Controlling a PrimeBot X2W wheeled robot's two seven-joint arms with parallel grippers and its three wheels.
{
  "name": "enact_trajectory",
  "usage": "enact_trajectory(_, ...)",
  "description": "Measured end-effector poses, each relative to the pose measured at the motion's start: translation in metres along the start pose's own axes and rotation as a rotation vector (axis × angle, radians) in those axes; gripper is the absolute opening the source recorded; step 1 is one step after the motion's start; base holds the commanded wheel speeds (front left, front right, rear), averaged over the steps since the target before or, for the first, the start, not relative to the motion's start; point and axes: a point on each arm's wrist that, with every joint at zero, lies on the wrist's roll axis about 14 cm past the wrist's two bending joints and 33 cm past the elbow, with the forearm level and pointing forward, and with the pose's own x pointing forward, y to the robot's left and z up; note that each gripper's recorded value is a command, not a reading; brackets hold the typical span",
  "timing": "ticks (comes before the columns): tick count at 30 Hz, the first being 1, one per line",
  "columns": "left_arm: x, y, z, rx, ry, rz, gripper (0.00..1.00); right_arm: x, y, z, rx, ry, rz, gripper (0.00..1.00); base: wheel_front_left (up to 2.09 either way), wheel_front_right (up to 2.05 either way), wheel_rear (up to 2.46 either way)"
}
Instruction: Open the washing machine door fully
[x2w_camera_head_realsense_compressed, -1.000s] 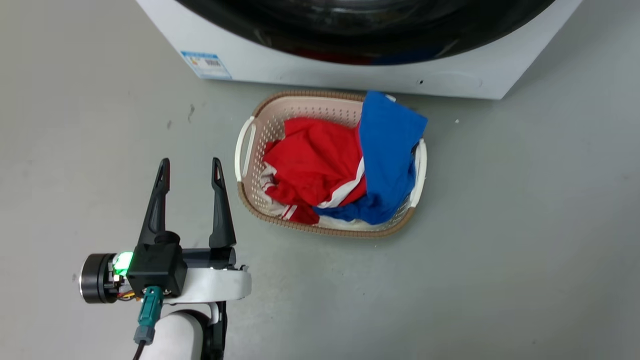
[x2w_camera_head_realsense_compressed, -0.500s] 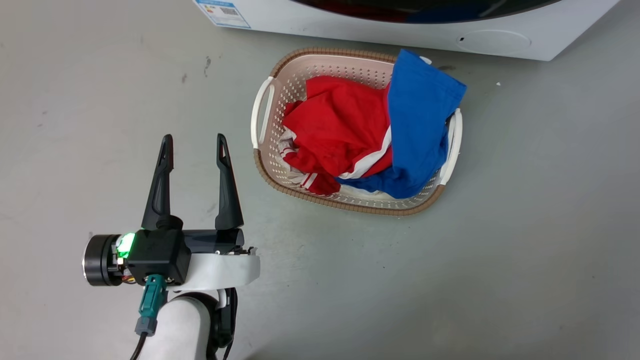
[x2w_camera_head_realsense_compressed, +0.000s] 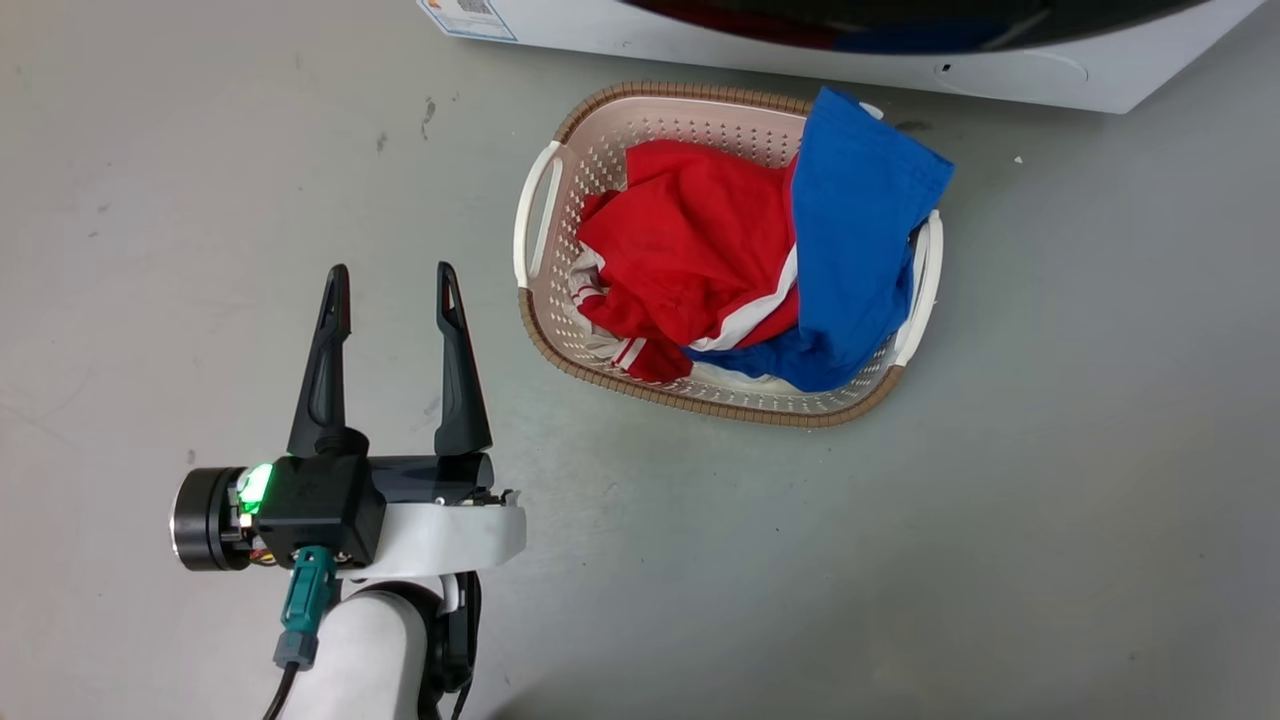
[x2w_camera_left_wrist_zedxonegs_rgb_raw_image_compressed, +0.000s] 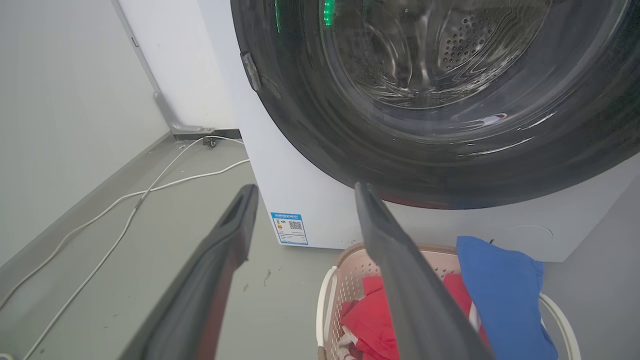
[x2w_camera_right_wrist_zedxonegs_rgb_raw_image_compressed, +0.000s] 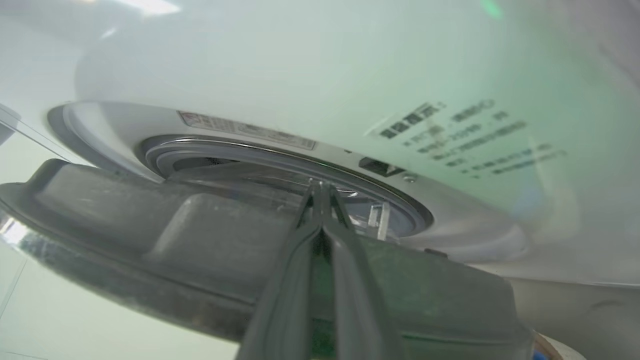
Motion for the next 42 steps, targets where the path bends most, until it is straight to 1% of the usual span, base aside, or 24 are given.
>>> enact_trajectory(7,-0.001,0.0,0.006,-0.008,-0.012,0.003,1.0,-0.013,-0.004,-0.026,-0.009,0.09,-0.019,0.0,0.0,0.0,0.0)
enact_trajectory(20,-0.008,-0.001,0.021,-0.018,-0.047,-0.012,1.0,-0.058,0.013,-0.075,0.024,0.184,0.029,0.0,0.0,0.0,0.0)
enact_trajectory(32,-0.021,0.003,0.032,-0.018,-0.066,-0.014,1.0,-0.105,0.041,-0.133,0.066,0.261,0.101,0.0,0.0,0.0,0.0)
enact_trajectory(42,-0.032,0.008,0.041,-0.021,-0.079,-0.006,1.0,-0.133,0.069,-0.177,0.127,0.305,0.163,0.0,0.0,0.0,0.0)
